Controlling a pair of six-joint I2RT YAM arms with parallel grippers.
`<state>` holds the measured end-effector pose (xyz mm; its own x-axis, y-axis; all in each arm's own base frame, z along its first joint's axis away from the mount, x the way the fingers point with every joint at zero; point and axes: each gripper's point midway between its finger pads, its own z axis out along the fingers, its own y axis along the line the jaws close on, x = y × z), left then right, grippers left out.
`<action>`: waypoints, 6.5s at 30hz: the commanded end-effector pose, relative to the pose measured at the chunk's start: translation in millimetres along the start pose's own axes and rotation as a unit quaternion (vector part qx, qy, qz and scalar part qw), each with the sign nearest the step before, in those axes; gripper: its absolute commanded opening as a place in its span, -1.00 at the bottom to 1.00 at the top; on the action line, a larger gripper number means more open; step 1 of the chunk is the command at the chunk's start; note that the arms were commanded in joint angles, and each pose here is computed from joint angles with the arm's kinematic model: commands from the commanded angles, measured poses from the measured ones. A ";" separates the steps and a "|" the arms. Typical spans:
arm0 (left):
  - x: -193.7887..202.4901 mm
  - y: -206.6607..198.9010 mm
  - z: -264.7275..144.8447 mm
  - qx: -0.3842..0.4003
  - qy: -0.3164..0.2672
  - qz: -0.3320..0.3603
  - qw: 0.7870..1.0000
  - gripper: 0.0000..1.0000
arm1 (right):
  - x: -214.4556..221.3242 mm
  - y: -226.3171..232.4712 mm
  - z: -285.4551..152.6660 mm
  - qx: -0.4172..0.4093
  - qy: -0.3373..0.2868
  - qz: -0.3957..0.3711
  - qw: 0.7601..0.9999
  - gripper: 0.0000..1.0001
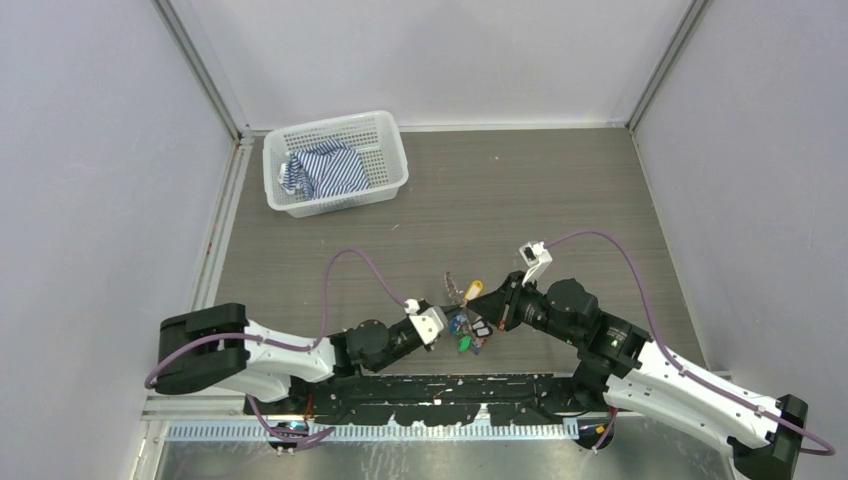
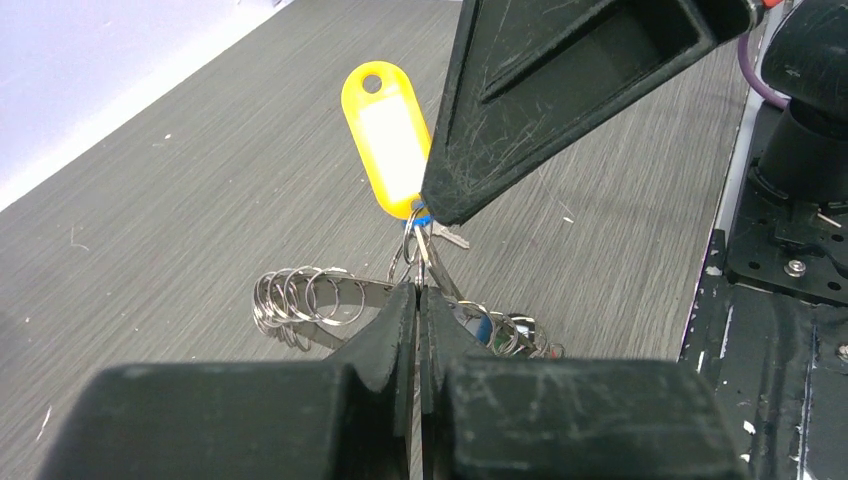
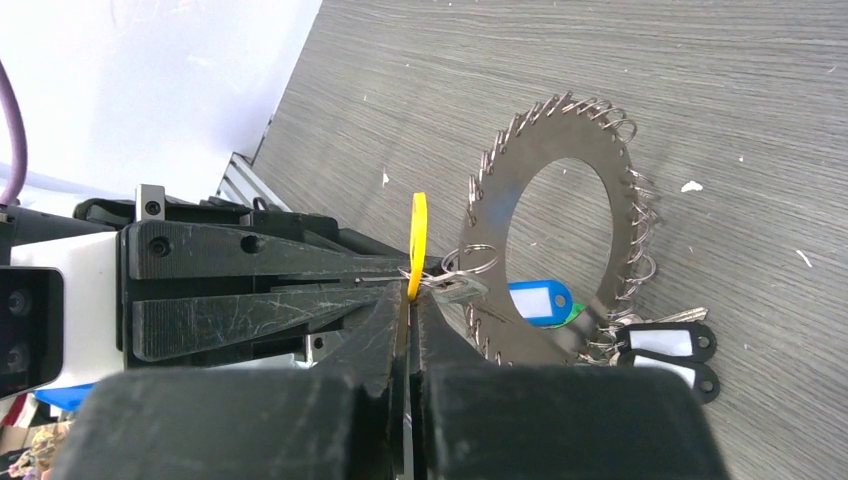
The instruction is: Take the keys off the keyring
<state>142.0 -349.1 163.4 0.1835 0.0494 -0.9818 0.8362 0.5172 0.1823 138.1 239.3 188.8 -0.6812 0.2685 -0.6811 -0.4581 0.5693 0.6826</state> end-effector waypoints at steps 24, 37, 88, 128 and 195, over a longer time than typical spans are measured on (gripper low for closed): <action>-24.1 25.6 0.3 -0.055 0.076 0.062 0.994 -0.99 | -3.6 -10.6 4.5 0.014 -0.023 -0.006 1.000 -0.98; -26.9 31.7 6.7 -0.090 0.079 0.049 0.992 -0.99 | 15.8 13.6 16.9 -0.050 0.038 -0.017 0.998 -0.98; -38.2 31.6 1.7 -0.122 0.025 0.018 0.992 -0.99 | 7.0 -33.4 18.1 0.113 0.001 -0.069 0.991 -0.98; -48.1 50.5 -5.3 -0.131 0.038 0.019 0.990 -0.99 | 1.0 -49.8 43.2 0.031 -0.152 -0.275 0.949 0.11; -21.6 45.3 7.2 -0.142 0.039 -0.041 0.988 -0.90 | -51.3 -13.3 50.8 0.074 -0.190 -0.421 0.884 -0.98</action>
<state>182.1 -328.4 175.7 0.0598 0.1852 -0.9809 0.6508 0.7379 0.1790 207.0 255.0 159.3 0.0425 -0.1508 -0.9876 -0.6154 0.7748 -0.1448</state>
